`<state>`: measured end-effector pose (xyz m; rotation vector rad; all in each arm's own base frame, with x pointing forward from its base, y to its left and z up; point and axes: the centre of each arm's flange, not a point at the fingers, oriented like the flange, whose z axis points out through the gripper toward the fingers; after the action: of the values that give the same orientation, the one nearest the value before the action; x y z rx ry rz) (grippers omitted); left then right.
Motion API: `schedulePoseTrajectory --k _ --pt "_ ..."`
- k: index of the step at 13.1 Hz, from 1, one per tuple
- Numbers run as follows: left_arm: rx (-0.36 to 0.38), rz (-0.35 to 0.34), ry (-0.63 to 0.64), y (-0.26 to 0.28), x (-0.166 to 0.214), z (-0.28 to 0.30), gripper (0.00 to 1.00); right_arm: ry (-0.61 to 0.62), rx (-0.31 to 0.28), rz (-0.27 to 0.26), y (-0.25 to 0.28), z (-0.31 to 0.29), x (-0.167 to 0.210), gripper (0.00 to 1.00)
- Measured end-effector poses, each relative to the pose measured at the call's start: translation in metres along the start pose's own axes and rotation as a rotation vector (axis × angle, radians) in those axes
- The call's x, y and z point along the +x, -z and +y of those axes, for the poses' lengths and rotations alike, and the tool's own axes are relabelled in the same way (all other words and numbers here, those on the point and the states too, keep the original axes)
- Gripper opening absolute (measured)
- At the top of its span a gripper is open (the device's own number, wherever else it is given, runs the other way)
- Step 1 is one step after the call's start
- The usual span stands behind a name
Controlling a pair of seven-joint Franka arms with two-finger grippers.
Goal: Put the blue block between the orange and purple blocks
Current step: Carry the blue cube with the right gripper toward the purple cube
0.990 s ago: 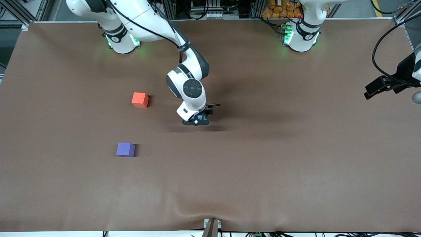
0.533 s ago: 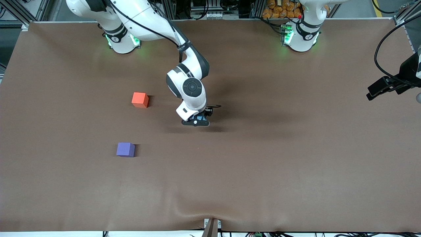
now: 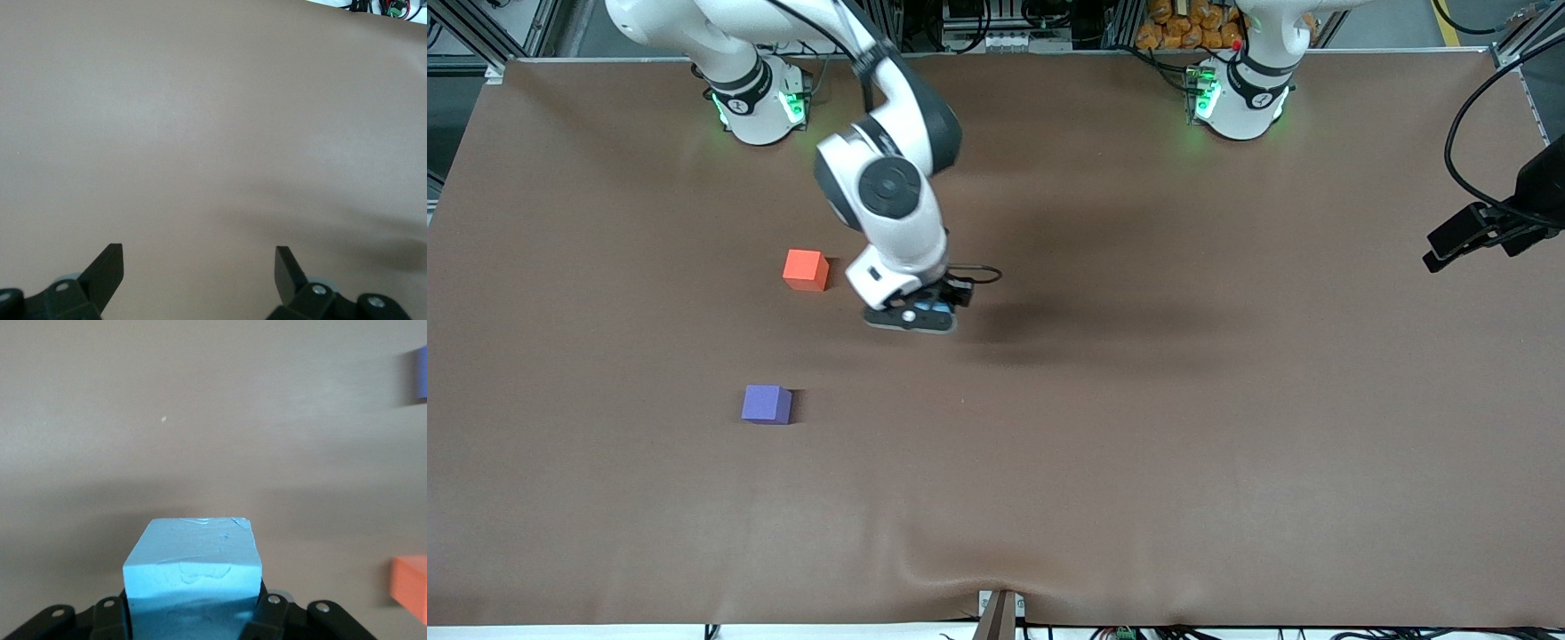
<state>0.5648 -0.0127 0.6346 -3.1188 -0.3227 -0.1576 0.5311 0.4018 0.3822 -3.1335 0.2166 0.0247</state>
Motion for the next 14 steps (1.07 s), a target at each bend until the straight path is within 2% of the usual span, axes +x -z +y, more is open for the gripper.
schedulePoseTrajectory --k 3,5,8,10,14 --pt "-0.004 -0.001 -0.003 0.000 -0.001 0.003 1.00 -0.018 -0.028 -0.030 0.046 0.066 0.031 0.61" --pt "-0.011 -0.003 -0.011 0.000 -0.002 0.007 1.00 -0.030 -0.038 -0.071 0.062 0.136 0.065 0.61" --pt "-0.013 -0.006 -0.014 -0.001 -0.003 0.010 1.00 -0.102 -0.017 -0.086 0.079 0.229 0.094 0.61" --pt "-0.016 -0.010 -0.014 -0.003 -0.003 0.010 1.00 -0.114 -0.010 -0.097 0.083 0.270 0.089 0.61" --pt "-0.027 -0.015 -0.013 -0.003 -0.003 0.011 1.00 -0.086 -0.019 -0.047 0.049 0.287 0.057 0.60"
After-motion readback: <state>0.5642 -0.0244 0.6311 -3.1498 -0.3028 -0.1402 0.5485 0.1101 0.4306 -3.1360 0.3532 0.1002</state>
